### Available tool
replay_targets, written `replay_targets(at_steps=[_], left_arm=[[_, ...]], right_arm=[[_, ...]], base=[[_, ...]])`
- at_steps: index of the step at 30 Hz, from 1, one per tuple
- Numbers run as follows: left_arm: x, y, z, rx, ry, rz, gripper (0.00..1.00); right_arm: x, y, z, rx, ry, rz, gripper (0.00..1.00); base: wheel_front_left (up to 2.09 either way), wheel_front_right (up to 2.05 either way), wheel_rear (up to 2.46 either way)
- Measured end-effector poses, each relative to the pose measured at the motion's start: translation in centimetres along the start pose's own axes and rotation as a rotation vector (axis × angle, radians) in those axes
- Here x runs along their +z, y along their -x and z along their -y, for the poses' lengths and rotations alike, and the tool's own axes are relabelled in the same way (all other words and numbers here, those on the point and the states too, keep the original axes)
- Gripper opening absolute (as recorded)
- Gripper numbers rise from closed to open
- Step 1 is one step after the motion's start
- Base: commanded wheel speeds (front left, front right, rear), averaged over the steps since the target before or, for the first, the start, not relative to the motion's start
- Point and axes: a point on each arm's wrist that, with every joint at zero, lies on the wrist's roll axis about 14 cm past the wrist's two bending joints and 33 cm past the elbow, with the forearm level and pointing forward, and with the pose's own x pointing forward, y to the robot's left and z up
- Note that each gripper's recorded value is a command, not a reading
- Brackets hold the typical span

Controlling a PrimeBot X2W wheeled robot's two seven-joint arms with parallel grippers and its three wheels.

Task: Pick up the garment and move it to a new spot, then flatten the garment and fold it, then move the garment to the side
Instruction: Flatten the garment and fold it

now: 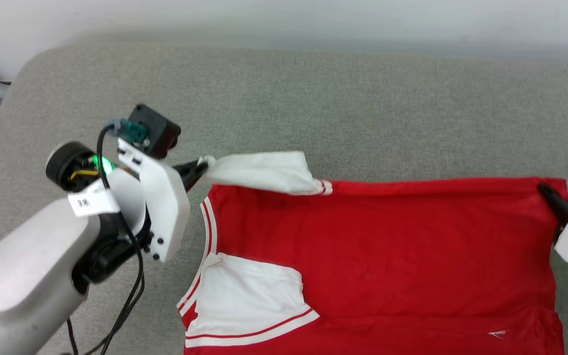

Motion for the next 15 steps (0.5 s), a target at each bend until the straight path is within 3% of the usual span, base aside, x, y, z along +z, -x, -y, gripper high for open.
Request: replay_targets(at_steps=[15], left_arm=[[-9.3,3.9,4.6,-0.066,0.028,-0.202,0.0]], right_arm=[[-6.7,4.8,-1.4,0.074,-0.071,-0.127,0.0]], base=[[0.0,0.0,0.0]])
